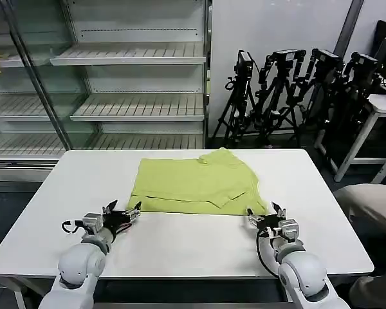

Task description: Fold and organize the clothes.

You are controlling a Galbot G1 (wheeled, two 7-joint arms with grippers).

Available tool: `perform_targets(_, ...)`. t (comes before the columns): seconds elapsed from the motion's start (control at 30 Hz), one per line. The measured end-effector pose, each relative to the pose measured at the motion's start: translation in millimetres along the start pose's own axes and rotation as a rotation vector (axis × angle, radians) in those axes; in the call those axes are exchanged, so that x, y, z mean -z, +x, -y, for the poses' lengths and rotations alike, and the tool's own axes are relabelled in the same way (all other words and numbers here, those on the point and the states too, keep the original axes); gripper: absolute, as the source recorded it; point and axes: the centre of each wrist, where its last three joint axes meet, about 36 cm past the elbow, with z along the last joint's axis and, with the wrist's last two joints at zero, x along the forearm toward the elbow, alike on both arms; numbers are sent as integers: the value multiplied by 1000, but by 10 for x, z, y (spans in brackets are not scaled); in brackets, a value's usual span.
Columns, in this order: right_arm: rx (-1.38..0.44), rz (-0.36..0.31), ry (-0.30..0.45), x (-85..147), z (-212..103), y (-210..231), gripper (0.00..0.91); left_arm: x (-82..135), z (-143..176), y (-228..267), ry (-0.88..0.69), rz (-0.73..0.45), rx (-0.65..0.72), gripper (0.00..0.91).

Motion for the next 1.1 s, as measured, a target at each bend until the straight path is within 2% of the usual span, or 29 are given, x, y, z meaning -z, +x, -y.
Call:
perform_targets(0.27,1,-30,-20,-78,21,-30,0,-39,24,-3,6,-12,-15,20)
perform_targets(0.67,3,-37,-16,-105,60,31,0,-74,27,52,14,-14,-37,10)
perform_targets(0.9,7,-21,3,-88,70,214,0,-112,35,236,19,-6,-43,10)
perform_targets(1.1,11,-26,29,-166,21,522,0,-203,62,562,34,-2,-55,10)
